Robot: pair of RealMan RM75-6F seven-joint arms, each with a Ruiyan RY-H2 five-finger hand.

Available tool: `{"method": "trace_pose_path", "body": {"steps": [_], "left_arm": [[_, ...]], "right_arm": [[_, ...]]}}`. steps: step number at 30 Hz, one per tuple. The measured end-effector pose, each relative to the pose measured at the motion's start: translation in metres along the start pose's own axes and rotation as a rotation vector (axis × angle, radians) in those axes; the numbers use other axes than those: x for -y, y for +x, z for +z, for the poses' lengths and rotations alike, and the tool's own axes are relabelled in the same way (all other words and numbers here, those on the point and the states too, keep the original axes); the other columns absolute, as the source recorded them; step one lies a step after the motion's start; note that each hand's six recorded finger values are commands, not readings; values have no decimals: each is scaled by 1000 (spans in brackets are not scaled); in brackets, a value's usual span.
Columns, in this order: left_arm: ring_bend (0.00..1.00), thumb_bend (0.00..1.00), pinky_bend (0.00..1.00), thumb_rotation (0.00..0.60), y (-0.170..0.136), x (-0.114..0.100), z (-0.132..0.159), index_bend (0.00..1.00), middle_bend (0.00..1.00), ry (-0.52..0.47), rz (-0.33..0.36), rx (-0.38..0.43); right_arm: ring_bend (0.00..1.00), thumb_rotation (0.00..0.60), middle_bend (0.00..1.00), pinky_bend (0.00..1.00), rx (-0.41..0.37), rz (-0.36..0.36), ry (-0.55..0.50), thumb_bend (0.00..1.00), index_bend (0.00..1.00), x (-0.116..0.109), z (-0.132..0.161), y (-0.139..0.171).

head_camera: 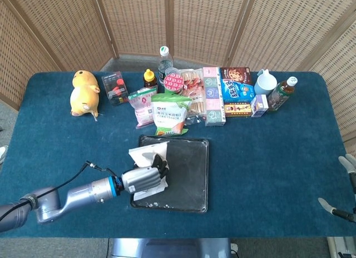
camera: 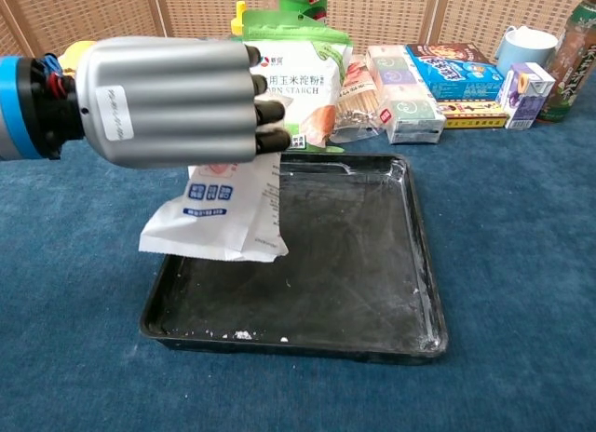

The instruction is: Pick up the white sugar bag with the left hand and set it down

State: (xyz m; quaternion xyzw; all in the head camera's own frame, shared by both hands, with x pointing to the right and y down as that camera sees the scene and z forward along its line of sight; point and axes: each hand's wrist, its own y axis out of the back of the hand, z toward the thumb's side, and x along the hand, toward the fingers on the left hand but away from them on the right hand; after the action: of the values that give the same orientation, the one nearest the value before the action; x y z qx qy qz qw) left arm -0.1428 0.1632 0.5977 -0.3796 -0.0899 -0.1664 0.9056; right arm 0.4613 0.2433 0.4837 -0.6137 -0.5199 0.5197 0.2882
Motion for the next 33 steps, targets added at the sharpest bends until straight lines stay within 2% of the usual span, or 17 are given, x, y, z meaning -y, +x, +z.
{"method": "trace_pose_path", "body": {"steps": [7,10,14,17,19,23,26,33], "left_arm": [[664,458,676,600,-1,3,0,871,756,60,-30,-1],[700,500,709,600,-5,6,-2,872,798,47,-49,-25],[709,505,735,600,-11,12,-3,871,807,61,-72,-43],[709,503,741,600,-15,16,-5,871,807,36,-97,-69],[709,502,754,600,-19,18,-8,871,807,-21,-114,-110],[709,502,768,600,-29,24,-16,871,808,-224,-148,-241],[709,501,768,600,-44,36,-22,871,808,-440,-180,-373],[709,463,760,600,-93,84,-14,871,808,-1022,-250,-723]], "right_arm": [[11,600,0,0,1,0,-2,37,0,0,-1,0],[11,600,0,0,-2,0,0,37,0,0,0,0],[11,600,0,0,-1,3,5,36,0,1,1,1],[12,600,0,0,-1,2,5,37,0,1,0,0],[11,600,0,0,-1,1,3,37,0,0,1,1],[11,600,0,0,2,-1,3,37,0,0,-1,1],[12,600,0,0,2,2,5,37,0,1,-1,0],[12,600,0,0,-5,11,20,37,0,6,3,0]]}}
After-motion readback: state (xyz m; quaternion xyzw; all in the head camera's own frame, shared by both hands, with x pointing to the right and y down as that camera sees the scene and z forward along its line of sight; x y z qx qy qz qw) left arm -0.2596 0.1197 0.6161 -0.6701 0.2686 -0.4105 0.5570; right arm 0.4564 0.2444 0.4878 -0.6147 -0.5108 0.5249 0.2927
